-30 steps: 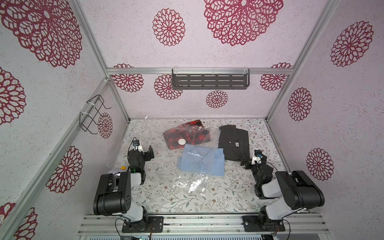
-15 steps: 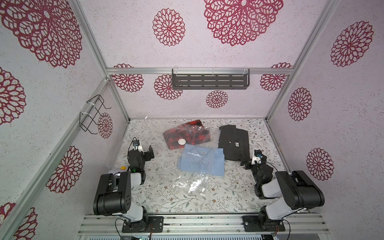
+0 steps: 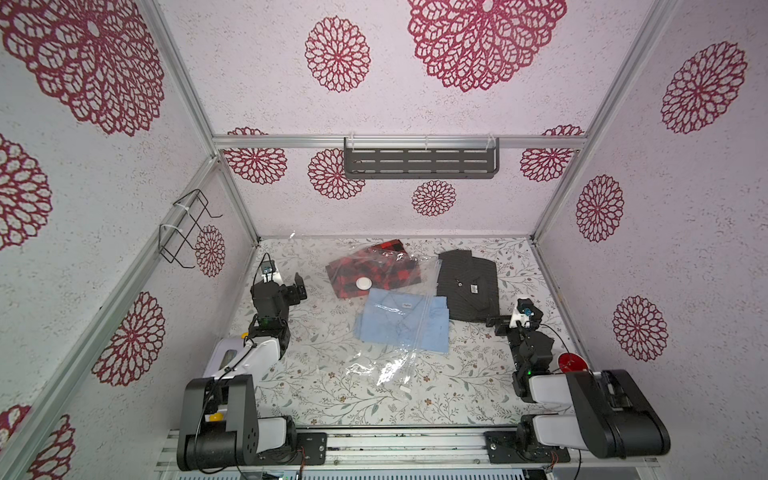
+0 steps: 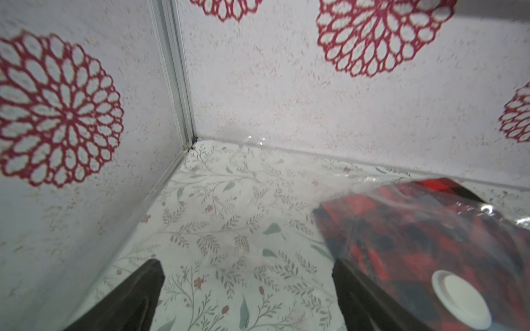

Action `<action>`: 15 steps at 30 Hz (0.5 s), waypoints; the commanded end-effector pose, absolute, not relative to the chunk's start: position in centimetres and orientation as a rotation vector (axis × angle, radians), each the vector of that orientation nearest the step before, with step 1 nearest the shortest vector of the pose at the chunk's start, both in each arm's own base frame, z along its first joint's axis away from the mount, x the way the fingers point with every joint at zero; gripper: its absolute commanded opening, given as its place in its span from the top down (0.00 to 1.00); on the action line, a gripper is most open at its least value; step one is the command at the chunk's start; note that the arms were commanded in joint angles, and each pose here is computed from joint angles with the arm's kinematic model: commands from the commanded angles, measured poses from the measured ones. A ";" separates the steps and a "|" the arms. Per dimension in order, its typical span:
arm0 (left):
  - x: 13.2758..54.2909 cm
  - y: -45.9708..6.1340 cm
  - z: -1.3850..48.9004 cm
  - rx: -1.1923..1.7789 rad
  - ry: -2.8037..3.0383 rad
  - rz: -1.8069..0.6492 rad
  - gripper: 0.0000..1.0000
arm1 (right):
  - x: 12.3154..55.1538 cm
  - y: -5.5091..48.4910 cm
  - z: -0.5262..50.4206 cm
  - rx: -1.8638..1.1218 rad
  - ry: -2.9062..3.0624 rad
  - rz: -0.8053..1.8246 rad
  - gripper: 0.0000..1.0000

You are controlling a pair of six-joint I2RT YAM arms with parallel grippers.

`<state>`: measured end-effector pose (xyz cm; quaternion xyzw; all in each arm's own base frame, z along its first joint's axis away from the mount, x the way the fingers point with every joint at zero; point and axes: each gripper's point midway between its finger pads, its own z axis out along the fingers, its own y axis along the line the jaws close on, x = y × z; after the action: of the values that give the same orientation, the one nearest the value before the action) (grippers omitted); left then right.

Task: Place the folded shirt into the vacuum bag
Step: Adjust the shirt at the center of the board.

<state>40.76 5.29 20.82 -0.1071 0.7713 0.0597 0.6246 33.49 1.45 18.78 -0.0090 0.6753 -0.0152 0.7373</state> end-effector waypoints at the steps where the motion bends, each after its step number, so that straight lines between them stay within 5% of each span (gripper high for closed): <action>1: 39.3 4.1 20.8 -0.283 1.832 0.084 0.03 | 32.4 0.7 21.1 0.107 1.423 0.026 0.00; 8: 35.9 -0.6 27.1 -0.313 1.793 -0.118 0.03 | 32.5 2.7 24.4 0.191 1.489 0.300 0.00; 15: 33.9 -5.2 22.4 -0.326 1.781 -0.343 0.03 | 29.7 3.3 24.5 0.263 1.384 0.531 0.00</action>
<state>34.08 -4.78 27.91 -0.0949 0.7475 -0.1189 0.6466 30.14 2.19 24.11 0.1126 0.6388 0.1744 0.7408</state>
